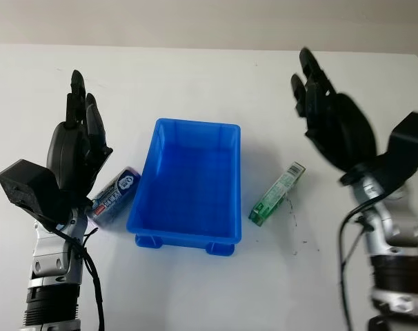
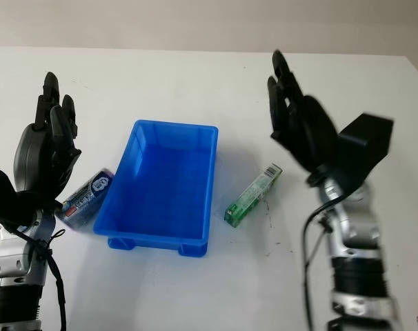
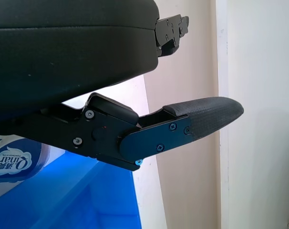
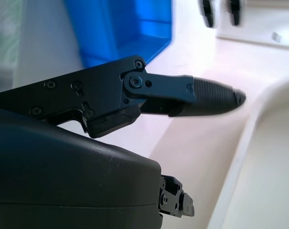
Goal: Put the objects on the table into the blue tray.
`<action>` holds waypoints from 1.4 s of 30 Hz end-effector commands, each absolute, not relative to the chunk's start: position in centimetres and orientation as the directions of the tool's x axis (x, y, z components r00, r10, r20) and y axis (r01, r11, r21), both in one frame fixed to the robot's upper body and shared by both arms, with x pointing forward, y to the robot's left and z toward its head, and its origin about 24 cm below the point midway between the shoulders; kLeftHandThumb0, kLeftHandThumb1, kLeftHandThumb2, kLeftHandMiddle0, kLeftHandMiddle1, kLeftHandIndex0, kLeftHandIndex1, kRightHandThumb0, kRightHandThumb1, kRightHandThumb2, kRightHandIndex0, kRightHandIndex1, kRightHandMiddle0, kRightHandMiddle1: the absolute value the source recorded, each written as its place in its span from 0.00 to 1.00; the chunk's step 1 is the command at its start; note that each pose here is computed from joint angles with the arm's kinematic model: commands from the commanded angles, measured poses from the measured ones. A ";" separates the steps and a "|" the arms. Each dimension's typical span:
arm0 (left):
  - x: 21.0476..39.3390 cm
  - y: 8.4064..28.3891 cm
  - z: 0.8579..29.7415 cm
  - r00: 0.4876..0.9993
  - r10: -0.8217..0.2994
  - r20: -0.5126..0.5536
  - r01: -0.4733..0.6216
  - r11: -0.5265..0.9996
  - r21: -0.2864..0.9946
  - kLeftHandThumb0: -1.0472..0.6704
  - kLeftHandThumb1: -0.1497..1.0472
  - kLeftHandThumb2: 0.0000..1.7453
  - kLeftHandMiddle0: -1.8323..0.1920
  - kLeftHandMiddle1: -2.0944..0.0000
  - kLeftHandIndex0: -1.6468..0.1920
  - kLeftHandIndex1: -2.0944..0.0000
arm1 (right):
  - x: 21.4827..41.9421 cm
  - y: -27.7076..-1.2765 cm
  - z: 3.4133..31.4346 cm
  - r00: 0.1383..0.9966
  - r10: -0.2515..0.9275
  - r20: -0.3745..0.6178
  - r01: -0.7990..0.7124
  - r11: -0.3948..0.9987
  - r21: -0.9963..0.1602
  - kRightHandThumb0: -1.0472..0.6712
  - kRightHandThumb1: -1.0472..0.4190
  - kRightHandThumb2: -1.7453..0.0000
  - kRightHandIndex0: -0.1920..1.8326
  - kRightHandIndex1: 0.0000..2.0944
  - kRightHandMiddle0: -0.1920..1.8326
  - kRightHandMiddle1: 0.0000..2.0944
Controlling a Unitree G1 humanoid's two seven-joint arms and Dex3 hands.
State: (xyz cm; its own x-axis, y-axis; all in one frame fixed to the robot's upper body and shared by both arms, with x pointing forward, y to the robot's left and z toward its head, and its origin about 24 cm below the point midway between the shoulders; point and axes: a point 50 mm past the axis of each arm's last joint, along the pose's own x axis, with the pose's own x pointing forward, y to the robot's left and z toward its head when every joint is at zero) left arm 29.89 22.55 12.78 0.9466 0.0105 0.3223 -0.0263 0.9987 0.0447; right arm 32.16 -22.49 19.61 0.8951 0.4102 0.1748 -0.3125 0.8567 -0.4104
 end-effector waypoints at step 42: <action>30.1 23.1 13.8 0.940 -0.003 0.342 -0.021 0.997 0.068 0.11 1.00 0.43 1.00 1.00 1.00 1.00 | 30.8 -21.1 19.3 0.760 0.523 -0.385 -0.376 -0.128 -0.918 0.16 0.17 0.96 0.07 0.03 0.09 0.02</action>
State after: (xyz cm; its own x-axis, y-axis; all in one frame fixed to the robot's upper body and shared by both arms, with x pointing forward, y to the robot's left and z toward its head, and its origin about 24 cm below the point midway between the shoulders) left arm 29.99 22.89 13.19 0.9454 -0.0038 0.3258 -0.0161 0.9982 0.0585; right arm 30.88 -20.77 19.83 0.7597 0.5385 -0.3646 -0.3654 -0.1103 -0.9243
